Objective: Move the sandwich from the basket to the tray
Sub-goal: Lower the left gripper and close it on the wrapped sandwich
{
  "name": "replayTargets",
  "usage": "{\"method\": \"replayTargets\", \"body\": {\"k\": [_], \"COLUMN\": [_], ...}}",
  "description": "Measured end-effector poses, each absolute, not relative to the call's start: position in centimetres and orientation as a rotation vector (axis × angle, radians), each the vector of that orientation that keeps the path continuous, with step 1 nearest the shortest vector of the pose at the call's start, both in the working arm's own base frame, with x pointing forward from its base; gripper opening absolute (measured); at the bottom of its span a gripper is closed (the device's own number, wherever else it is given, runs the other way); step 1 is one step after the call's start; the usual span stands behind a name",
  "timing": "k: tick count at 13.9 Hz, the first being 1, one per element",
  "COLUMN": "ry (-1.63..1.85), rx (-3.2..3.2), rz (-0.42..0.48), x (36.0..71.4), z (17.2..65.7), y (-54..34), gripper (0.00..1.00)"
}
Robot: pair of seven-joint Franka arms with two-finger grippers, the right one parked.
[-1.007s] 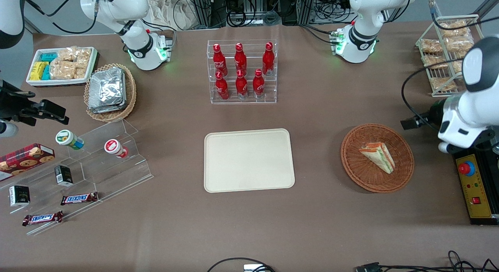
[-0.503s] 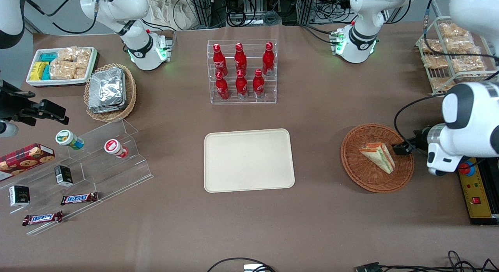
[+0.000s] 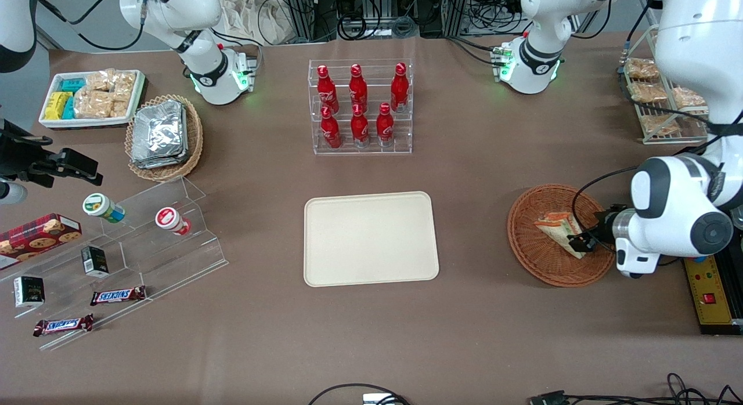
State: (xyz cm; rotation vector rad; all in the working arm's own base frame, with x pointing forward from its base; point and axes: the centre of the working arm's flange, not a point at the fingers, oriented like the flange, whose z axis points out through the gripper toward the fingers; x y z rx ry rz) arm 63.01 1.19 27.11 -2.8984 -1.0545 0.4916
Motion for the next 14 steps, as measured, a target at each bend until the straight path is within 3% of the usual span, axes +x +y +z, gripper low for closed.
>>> {"method": "replayTargets", "body": {"k": [4,8,12,14], "ry": [-1.094,-1.125,-1.121,-1.119], "rx": [-2.909,-2.887,-2.885,-2.887], "rz": [0.471,0.489,0.496,0.494], "x": [62.1,61.6,61.5,61.6], "z": [22.6,21.5,21.2,21.3], "y": [0.8,0.0,-0.3,-0.4], "gripper": [1.0,0.96,0.52,0.4]}}
